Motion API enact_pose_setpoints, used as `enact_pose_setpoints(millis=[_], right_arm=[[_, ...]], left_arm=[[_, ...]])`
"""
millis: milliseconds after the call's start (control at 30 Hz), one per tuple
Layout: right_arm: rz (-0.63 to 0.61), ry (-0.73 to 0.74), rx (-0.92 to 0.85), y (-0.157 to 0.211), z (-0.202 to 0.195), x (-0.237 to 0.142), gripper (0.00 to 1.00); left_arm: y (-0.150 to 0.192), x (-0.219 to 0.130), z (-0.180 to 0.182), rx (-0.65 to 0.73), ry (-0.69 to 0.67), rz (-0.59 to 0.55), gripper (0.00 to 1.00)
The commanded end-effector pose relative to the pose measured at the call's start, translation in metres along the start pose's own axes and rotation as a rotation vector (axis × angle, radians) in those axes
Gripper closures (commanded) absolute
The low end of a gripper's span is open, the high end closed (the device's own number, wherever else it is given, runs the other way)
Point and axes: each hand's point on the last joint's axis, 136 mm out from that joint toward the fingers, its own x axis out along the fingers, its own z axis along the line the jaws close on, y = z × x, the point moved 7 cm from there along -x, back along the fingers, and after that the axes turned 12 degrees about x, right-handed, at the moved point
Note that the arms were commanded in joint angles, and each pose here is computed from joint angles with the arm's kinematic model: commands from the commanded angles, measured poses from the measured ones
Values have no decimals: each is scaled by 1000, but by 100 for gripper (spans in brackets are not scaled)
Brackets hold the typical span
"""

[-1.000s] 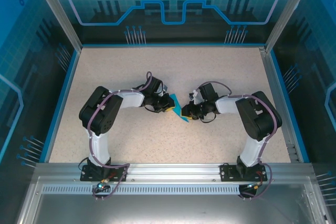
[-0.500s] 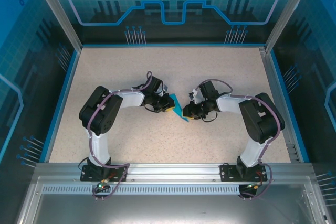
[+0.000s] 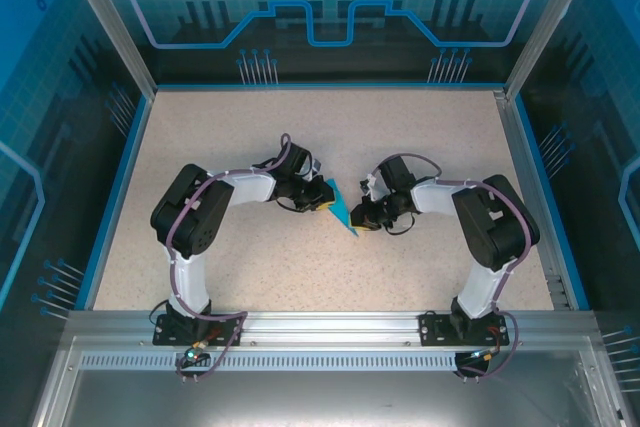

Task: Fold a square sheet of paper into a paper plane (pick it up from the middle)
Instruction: Fold the wing for the fifth time at the center of the table.

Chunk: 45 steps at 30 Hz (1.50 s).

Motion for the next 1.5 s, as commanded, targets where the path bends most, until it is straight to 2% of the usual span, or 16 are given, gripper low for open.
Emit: enact_pose_setpoints(millis=[0, 300, 567, 900, 1467], right_arm=[[4, 2, 9, -5, -5, 2, 92], [17, 16, 41, -5, -12, 6, 93], [27, 15, 38, -4, -11, 4, 93], [6, -22, -53, -12, 10, -6, 83], [14, 64, -26, -16, -4, 1, 91]], left_arm=[[1, -4, -19, 46, 65, 13, 85], [11, 0, -17, 44, 76, 28, 85], [13, 5, -9, 23, 34, 37, 85], [11, 7, -2, -6, -37, 31, 86], [5, 11, -3, 18, -36, 39, 85]])
